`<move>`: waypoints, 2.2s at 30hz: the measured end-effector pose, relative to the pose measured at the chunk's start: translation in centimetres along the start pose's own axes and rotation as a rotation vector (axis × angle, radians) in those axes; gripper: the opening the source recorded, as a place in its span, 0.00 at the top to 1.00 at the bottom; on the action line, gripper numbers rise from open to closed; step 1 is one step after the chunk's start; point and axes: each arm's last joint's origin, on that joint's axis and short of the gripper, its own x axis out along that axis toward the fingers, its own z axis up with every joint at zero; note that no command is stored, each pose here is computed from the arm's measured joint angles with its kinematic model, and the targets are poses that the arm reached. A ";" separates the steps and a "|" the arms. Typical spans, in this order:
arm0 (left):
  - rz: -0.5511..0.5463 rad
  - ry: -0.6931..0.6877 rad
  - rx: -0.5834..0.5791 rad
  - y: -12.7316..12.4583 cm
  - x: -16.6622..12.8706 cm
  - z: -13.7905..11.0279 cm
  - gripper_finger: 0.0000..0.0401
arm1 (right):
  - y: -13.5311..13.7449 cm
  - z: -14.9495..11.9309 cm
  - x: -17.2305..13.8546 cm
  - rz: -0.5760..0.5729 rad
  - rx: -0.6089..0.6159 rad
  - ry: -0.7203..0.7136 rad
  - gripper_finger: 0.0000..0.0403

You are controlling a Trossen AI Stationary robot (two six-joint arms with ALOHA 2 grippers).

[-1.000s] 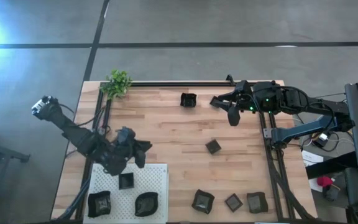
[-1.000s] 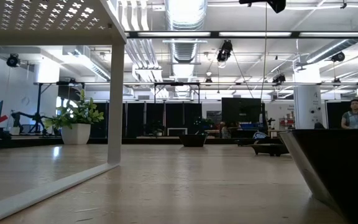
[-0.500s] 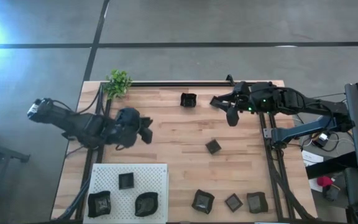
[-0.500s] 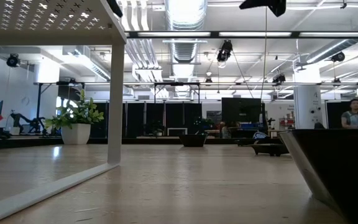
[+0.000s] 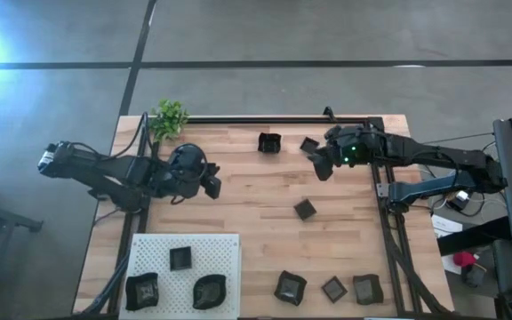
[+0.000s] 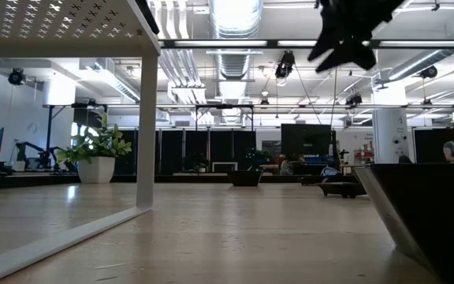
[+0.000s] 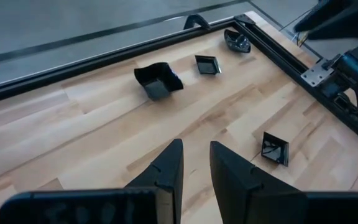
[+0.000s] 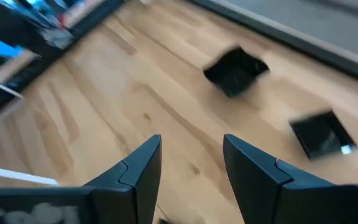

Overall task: Pick & Place Mini shaped plates
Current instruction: Stack the square plate on top of the square plate on the shelf

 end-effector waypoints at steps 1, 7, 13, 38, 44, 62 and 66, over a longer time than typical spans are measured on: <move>-0.001 0.001 0.000 0.0 0.0 0.0 0.82 | -0.2 -0.4 0.3 -0.009 0.009 0.016 0.59; -0.002 0.002 0.000 0.0 0.0 0.0 0.82 | -1.5 -2.6 1.8 -0.061 0.084 0.086 0.59; -0.002 0.002 0.019 0.0 0.0 0.0 0.82 | -2.6 -4.9 3.1 -0.095 0.161 0.170 0.59; -0.001 0.001 0.019 0.0 0.0 0.0 0.82 | -4.7 -13.1 9.0 -0.005 0.281 0.449 0.59; -0.002 0.002 0.020 0.0 0.0 0.0 0.82 | -4.1 -13.0 10.0 -0.023 0.269 0.481 0.63; -0.005 0.008 0.020 0.0 0.0 0.0 0.82 | -3.2 -13.1 12.1 -0.029 0.240 0.568 0.67; -0.005 0.008 0.020 0.0 0.0 0.0 0.82 | -3.2 -13.0 11.9 -0.031 0.256 0.563 0.72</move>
